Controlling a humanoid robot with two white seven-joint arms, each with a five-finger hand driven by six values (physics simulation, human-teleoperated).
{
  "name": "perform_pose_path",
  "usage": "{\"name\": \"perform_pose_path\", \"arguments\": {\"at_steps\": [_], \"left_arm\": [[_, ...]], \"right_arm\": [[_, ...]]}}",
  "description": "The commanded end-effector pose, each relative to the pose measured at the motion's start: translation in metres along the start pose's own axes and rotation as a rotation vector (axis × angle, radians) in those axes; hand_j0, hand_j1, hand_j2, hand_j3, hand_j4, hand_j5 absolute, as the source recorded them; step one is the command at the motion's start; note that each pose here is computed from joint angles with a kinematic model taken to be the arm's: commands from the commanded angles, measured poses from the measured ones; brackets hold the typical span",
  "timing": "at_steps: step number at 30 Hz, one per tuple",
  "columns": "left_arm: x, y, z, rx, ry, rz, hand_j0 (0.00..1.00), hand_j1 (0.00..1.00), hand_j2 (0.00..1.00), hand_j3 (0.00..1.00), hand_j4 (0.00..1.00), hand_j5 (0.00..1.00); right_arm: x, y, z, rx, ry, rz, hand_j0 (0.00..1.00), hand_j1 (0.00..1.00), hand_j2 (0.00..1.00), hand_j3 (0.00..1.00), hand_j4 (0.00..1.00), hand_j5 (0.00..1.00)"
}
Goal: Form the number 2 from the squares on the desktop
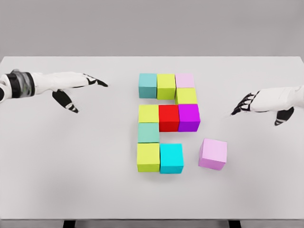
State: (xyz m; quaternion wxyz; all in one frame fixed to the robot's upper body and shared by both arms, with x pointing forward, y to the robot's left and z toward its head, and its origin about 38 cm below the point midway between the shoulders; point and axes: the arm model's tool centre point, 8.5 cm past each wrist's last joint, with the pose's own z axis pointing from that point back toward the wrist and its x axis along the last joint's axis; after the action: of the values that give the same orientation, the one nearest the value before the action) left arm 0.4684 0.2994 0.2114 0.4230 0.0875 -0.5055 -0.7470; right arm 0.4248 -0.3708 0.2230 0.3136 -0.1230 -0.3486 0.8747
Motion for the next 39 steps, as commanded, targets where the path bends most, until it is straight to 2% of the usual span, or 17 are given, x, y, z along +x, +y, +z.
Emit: {"name": "perform_pose_path", "arguments": {"at_steps": [1, 3, 4, 5, 6, 9, 12, 14, 15, 16, 17, 20, 23, 31, 33, 35, 39], "left_arm": [[0.004, 0.006, 0.028, 0.011, -0.028, -0.026, 1.00, 1.00, 1.00, 1.00, 1.00, 1.00], [0.001, 0.000, 0.029, 0.000, -0.019, -0.017, 1.00, 1.00, 1.00, 1.00, 1.00, 1.00], [0.000, -0.007, 0.029, -0.009, -0.021, -0.007, 1.00, 1.00, 1.00, 1.00, 1.00, 1.00], [0.000, -0.011, 0.028, -0.016, -0.022, -0.002, 1.00, 1.00, 1.00, 1.00, 1.00, 1.00], [-0.001, -0.013, 0.028, -0.019, -0.021, 0.002, 1.00, 1.00, 1.00, 1.00, 1.00, 1.00], [0.000, -0.017, 0.027, -0.028, -0.025, 0.006, 1.00, 1.00, 1.00, 1.00, 1.00, 1.00], [0.000, -0.012, 0.029, -0.013, -0.023, 0.005, 1.00, 1.00, 1.00, 1.00, 1.00, 1.00], [0.000, -0.012, 0.028, -0.011, -0.024, 0.006, 1.00, 1.00, 1.00, 1.00, 1.00, 1.00], [0.000, -0.012, 0.028, -0.011, -0.024, 0.006, 1.00, 1.00, 1.00, 1.00, 1.00, 1.00], [0.000, -0.012, 0.028, -0.010, -0.026, 0.006, 1.00, 1.00, 1.00, 1.00, 1.00, 1.00], [0.000, -0.012, 0.028, -0.011, -0.023, 0.007, 1.00, 1.00, 1.00, 1.00, 1.00, 1.00], [0.000, -0.012, 0.029, -0.011, -0.023, 0.006, 1.00, 1.00, 1.00, 1.00, 1.00, 1.00], [0.000, -0.013, 0.029, -0.013, -0.030, 0.003, 1.00, 1.00, 1.00, 1.00, 1.00, 1.00], [0.005, -0.011, 0.024, -0.004, -0.047, 0.005, 1.00, 1.00, 1.00, 1.00, 1.00, 1.00], [0.011, -0.008, 0.021, 0.006, -0.074, 0.009, 1.00, 1.00, 1.00, 1.00, 1.00, 1.00], [0.027, -0.004, 0.017, 0.021, -0.130, 0.016, 1.00, 1.00, 1.00, 1.00, 1.00, 1.00], [0.030, -0.002, 0.019, 0.022, -0.137, 0.007, 1.00, 1.00, 1.00, 1.00, 1.00, 1.00]], "right_arm": [[-0.021, 0.016, 0.026, -0.002, 0.066, -0.077, 1.00, 1.00, 1.00, 1.00, 1.00, 1.00], [-0.024, 0.019, 0.037, 0.002, 0.087, -0.080, 0.99, 0.99, 0.99, 0.99, 0.99, 0.99], [-0.022, 0.019, 0.051, 0.009, 0.102, -0.062, 0.80, 0.80, 0.80, 0.80, 0.80, 0.80], [-0.013, 0.017, 0.052, 0.014, 0.085, -0.038, 0.64, 0.64, 0.64, 0.64, 0.64, 0.64], [-0.006, 0.019, 0.056, 0.028, 0.076, -0.022, 0.53, 0.53, 0.53, 0.53, 0.53, 0.53], [-0.007, 0.019, 0.069, 0.046, 0.097, -0.007, 0.29, 0.29, 0.29, 0.29, 0.29, 0.29], [-0.006, 0.036, 0.071, 0.091, 0.096, -0.030, 0.17, 0.17, 0.17, 0.17, 0.17, 0.17], [0.002, 0.050, 0.054, 0.139, 0.052, -0.040, 0.15, 0.15, 0.15, 0.15, 0.15, 0.15], [0.007, 0.050, 0.045, 0.147, 0.025, -0.033, 0.14, 0.14, 0.14, 0.14, 0.14, 0.14], [0.015, 0.049, 0.035, 0.153, -0.007, -0.020, 0.14, 0.14, 0.14, 0.14, 0.14, 0.14], [0.033, 0.043, 0.019, 0.153, -0.070, 0.013, 0.13, 0.13, 0.13, 0.13, 0.13, 0.13], [0.050, 0.034, -0.005, 0.148, -0.143, 0.045, 0.12, 0.12, 0.12, 0.12, 0.12, 0.12], [0.060, 0.030, -0.011, 0.145, -0.176, 0.065, 0.11, 0.11, 0.11, 0.11, 0.11, 0.11], [0.070, 0.039, -0.025, 0.177, -0.217, 0.064, 0.10, 0.10, 0.10, 0.10, 0.10, 0.10], [0.072, 0.038, -0.029, 0.178, -0.228, 0.068, 0.10, 0.10, 0.10, 0.10, 0.10, 0.10], [0.074, 0.037, -0.031, 0.178, -0.237, 0.072, 0.10, 0.10, 0.10, 0.10, 0.10, 0.10], [0.077, 0.038, -0.034, 0.182, -0.246, 0.072, 0.10, 0.10, 0.10, 0.10, 0.10, 0.10]]}}
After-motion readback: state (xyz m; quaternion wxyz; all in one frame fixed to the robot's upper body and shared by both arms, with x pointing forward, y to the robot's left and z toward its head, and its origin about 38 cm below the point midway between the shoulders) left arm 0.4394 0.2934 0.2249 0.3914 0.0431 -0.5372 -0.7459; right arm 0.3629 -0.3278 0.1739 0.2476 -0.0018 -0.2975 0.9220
